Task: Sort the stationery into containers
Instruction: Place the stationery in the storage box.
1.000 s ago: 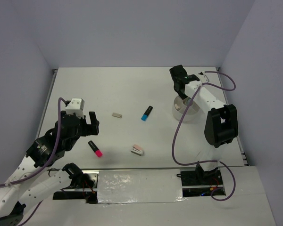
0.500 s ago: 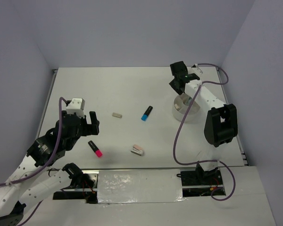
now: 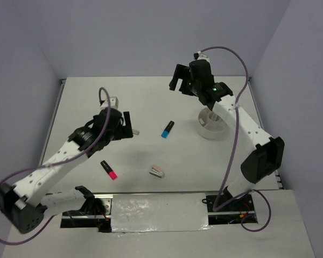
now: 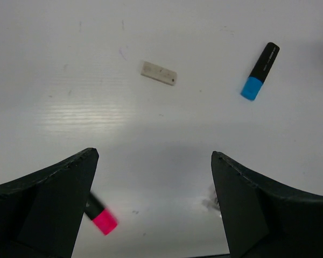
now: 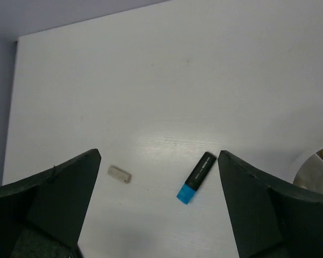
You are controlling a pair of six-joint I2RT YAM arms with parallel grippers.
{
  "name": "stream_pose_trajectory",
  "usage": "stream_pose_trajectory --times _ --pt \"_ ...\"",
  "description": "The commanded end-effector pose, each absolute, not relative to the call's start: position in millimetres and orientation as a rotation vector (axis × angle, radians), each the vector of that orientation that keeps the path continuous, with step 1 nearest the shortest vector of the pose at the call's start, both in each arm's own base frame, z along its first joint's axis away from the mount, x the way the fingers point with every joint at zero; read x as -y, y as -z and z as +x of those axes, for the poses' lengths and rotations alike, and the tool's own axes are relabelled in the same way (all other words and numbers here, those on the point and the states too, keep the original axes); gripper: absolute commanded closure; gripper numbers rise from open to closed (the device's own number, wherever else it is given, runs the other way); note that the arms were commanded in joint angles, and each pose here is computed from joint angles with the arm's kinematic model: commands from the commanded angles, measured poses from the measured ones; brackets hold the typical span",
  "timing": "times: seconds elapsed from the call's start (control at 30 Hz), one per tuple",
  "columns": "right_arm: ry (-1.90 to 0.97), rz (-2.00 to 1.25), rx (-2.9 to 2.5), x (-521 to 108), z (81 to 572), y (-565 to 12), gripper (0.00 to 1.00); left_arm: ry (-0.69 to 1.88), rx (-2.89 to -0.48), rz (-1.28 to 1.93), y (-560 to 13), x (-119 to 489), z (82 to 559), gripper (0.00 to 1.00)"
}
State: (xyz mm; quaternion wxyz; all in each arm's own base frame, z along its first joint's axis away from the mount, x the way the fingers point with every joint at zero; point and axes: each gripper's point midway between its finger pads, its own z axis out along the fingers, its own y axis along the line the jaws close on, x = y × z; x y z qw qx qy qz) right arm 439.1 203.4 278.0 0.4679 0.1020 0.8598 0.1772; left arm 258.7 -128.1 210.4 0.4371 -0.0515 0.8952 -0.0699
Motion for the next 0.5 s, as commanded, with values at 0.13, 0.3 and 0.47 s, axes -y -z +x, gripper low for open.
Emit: stream_pose_trajectory --times 0.13,0.3,0.47 --pt "-0.562 -0.239 -1.952 -217.5 350.1 -334.5 0.0 0.176 -2.421 -0.356 -130.4 166.2 361.3 0.01" --pt "-0.493 -0.255 -1.921 -186.0 308.7 -326.5 0.01 0.03 -2.46 -0.672 -91.4 166.5 386.9 0.01" --pt "-0.527 -0.25 -1.901 -177.0 285.1 -310.7 0.01 -0.093 -2.378 -0.898 -77.8 154.7 395.5 0.03"
